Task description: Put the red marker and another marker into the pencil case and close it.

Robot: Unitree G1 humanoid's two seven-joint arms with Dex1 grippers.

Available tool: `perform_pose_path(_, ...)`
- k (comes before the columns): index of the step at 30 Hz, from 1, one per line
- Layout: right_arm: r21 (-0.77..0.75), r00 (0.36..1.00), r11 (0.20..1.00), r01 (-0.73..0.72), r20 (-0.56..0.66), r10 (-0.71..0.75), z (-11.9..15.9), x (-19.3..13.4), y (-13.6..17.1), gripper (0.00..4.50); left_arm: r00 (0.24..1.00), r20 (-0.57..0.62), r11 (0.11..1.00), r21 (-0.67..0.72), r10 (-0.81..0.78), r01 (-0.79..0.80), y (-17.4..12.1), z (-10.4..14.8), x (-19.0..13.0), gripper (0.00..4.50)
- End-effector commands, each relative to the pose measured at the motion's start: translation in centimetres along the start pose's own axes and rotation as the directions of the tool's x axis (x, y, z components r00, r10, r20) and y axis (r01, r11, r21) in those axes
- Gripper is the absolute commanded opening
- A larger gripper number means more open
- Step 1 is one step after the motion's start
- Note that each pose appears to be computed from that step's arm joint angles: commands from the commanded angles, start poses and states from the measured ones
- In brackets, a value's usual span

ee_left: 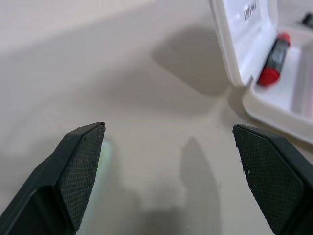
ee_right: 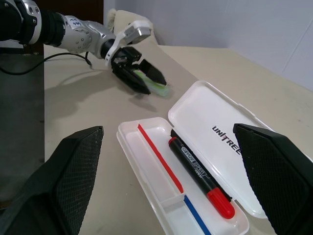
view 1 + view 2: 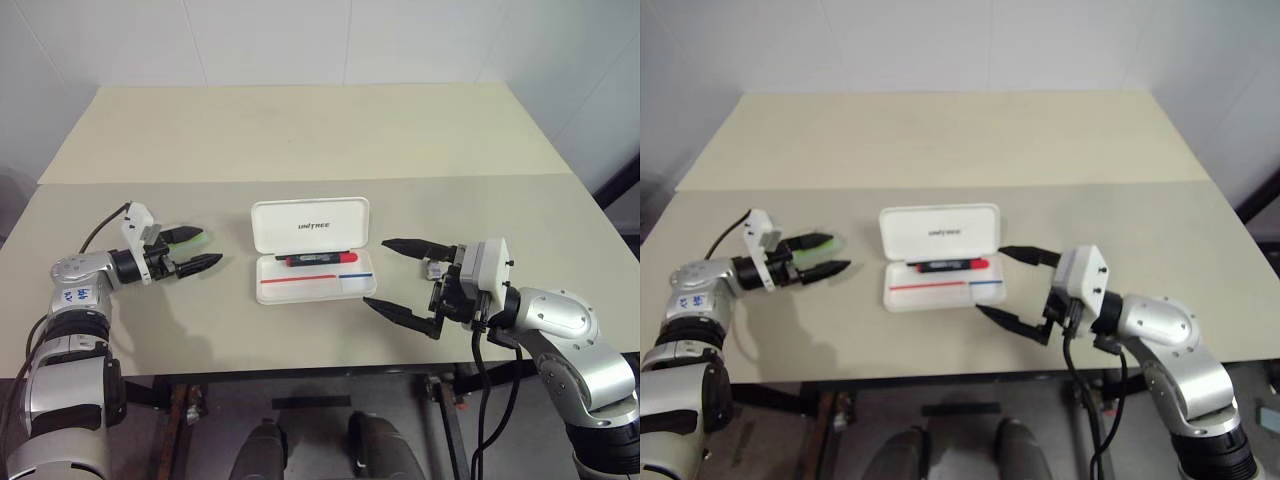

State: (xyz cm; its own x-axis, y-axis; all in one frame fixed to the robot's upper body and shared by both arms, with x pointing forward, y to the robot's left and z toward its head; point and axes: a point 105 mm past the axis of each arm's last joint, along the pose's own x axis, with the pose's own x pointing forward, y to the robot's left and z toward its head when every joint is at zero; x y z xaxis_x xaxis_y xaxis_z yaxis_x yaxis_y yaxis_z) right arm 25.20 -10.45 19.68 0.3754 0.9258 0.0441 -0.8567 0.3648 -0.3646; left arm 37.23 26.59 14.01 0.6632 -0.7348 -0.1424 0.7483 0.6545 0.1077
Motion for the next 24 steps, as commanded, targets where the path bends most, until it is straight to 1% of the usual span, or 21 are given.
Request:
perform_pose_path(1, -0.022, 1.0, 1.0, -0.007, 0.021, 0.008, 0.6, 0.2, 0.0, 4.5, 0.996, 0.08, 0.995, 0.087, 0.03, -0.037, 0.9, 3.0, -0.6, 4.47)
perform_pose_path(3, -0.021, 1.0, 1.0, -0.007, 0.023, 0.008, 0.5, 0.3, 0.1, 4.5, 0.996, 0.079, 0.993, 0.106, 0.041, -0.049, 1.1, 3.3, -0.9, 4.47)
perform_pose_path(6, -0.019, 1.0, 1.0, -0.005, 0.024, 0.006, 0.5, 0.3, 0.1, 4.5, 0.996, 0.043, 0.991, 0.113, 0.072, -0.076, 1.6, 2.9, -1.8, 4.47)
perform_pose_path(10, -0.016, 1.0, 1.0, -0.002, 0.023, 0.003, 0.5, 0.2, 0.2, 4.5, 0.984, -0.047, 0.979, 0.124, 0.172, -0.165, 3.0, 1.8, -4.1, 4.47)
perform_pose_path(12, -0.016, 1.0, 1.0, -0.002, 0.023, 0.002, 0.5, 0.2, 0.2, 4.5, 0.98, -0.06, 0.976, 0.124, 0.19, -0.181, 3.2, 1.6, -4.5, 4.47)
perform_pose_path(15, -0.021, 1.0, 1.0, -0.008, 0.02, 0.008, 0.5, 0.1, 0.1, 4.5, 0.965, -0.154, 0.972, 0.136, 0.214, -0.194, 3.6, 0.4, -5.6, 4.47)
perform_pose_path(24, -0.054, 0.999, 0.997, -0.047, -0.014, 0.047, 0.9, -0.8, -0.5, 4.5, 0.937, -0.258, 0.97, 0.12, 0.235, -0.21, 3.7, -1.4, -6.2, 4.47)
